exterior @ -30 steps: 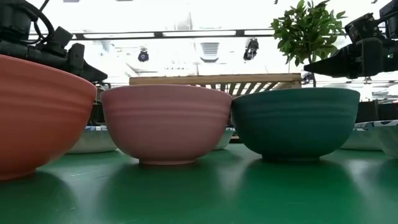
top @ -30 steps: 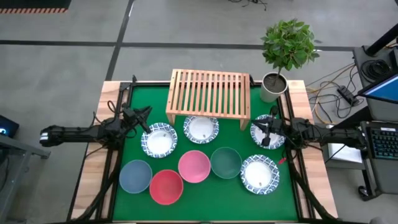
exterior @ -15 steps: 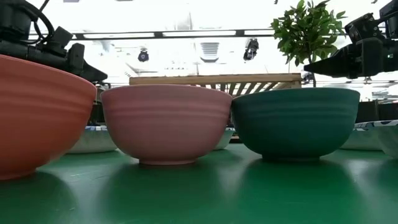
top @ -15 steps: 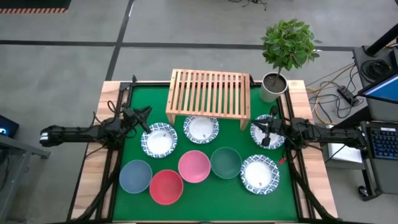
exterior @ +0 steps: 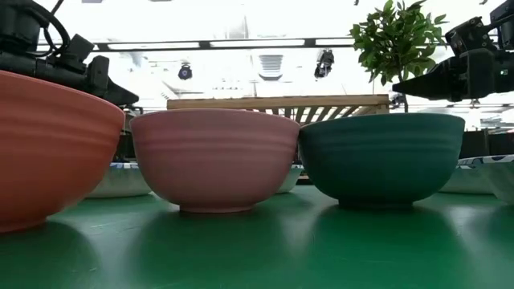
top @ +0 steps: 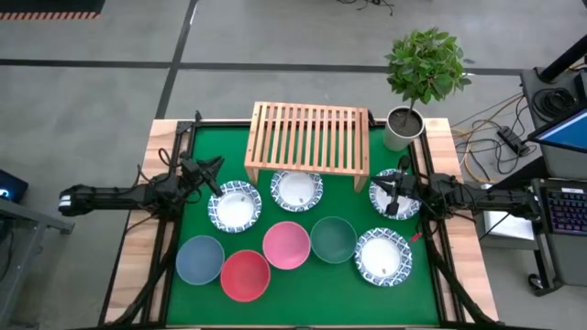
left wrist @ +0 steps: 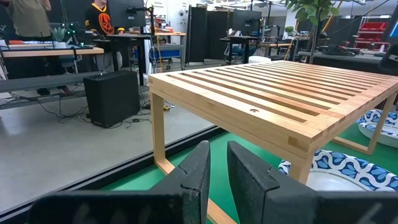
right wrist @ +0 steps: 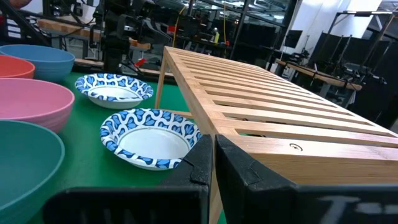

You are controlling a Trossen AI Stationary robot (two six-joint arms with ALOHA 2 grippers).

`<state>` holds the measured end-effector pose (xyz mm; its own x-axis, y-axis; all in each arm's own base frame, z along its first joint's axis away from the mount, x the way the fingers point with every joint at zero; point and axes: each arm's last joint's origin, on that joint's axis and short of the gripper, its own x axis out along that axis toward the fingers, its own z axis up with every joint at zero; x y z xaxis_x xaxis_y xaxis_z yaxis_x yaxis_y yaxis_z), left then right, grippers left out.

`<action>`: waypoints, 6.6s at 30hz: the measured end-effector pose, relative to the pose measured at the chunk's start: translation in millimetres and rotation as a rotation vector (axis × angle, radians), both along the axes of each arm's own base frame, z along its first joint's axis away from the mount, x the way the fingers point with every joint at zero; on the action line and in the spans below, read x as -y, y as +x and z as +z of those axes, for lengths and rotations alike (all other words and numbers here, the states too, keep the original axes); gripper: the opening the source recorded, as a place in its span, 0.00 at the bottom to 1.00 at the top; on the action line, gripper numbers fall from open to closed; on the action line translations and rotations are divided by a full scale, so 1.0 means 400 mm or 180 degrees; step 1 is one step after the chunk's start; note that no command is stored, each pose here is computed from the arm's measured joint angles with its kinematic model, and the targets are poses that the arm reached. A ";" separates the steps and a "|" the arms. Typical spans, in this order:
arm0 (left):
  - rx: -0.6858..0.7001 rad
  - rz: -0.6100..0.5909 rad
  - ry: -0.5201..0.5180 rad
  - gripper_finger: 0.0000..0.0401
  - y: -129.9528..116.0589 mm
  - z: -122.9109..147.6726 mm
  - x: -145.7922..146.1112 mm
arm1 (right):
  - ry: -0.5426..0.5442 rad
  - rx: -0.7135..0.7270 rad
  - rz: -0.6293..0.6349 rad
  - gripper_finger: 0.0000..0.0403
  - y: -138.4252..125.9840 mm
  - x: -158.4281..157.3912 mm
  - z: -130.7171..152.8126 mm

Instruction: Place and stack bowls onto a shelf

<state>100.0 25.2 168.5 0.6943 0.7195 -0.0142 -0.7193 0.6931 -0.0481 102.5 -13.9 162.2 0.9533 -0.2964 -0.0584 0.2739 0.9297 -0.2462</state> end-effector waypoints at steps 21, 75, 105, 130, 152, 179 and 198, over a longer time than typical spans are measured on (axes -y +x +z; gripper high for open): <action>0.0001 0.0000 0.0000 0.09 0.000 0.000 0.000 | 0.0000 0.0001 0.0000 0.02 0.000 0.000 0.000; 0.1829 -0.0331 -0.1354 0.09 0.002 0.036 0.004 | 0.1144 0.0561 0.0035 0.02 0.001 -0.002 0.016; 0.0377 -0.1688 -0.2256 0.09 0.147 0.321 0.102 | 0.0594 0.1289 0.0780 0.02 -0.013 -0.017 0.199; -0.3765 -0.1128 -0.1994 0.36 0.330 0.203 0.299 | 0.0634 0.0942 0.0726 0.02 -0.021 -0.017 0.224; -0.3461 -0.1238 -0.1914 0.33 0.341 0.012 0.276 | 0.0636 0.0934 0.0725 0.02 -0.021 -0.017 0.223; -0.3692 -0.1165 -0.1876 0.00 0.352 0.098 0.284 | 0.0616 0.0906 0.0718 0.02 -0.020 -0.017 0.221; -0.2626 -0.1788 -0.0387 0.00 0.434 0.572 0.277 | 0.0652 0.0858 0.0712 0.02 -0.019 -0.017 0.216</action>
